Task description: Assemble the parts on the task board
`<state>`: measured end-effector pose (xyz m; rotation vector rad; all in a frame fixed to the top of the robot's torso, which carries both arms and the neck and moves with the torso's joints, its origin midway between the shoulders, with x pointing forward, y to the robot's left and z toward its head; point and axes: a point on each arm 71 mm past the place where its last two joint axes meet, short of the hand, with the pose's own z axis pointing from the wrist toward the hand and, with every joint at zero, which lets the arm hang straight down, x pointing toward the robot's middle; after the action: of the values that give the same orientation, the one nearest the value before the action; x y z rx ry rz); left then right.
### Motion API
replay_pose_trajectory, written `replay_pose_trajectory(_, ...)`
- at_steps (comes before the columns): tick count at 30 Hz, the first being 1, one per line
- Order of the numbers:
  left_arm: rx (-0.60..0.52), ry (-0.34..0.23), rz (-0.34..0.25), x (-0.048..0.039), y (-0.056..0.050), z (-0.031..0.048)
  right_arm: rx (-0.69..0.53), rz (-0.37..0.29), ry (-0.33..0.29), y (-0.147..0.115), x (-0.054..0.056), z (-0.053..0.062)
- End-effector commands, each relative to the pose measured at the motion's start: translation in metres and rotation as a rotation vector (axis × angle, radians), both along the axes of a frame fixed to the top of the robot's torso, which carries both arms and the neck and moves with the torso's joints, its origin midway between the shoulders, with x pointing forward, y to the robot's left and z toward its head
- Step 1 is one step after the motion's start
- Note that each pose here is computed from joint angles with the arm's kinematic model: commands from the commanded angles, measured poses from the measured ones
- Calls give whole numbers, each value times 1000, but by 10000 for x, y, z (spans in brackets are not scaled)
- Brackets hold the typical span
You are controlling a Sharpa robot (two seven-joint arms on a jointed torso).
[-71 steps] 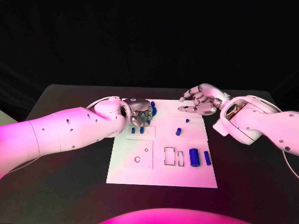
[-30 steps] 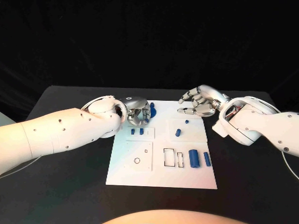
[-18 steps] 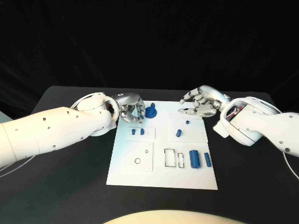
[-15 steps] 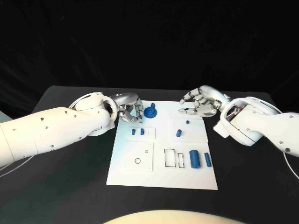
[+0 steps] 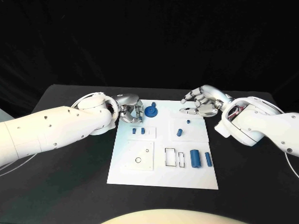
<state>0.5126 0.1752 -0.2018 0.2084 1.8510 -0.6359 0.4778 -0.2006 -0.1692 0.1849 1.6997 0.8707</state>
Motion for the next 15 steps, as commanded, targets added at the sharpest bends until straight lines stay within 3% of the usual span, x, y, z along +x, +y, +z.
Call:
replay_pose_trajectory(1,12,25,-8,1,-14,-32,-8,13,2,14,-7,-5)
replay_pose_trajectory(15,23,45,-16,-8,-49,-99,-8,14,1,17,-7,-4)
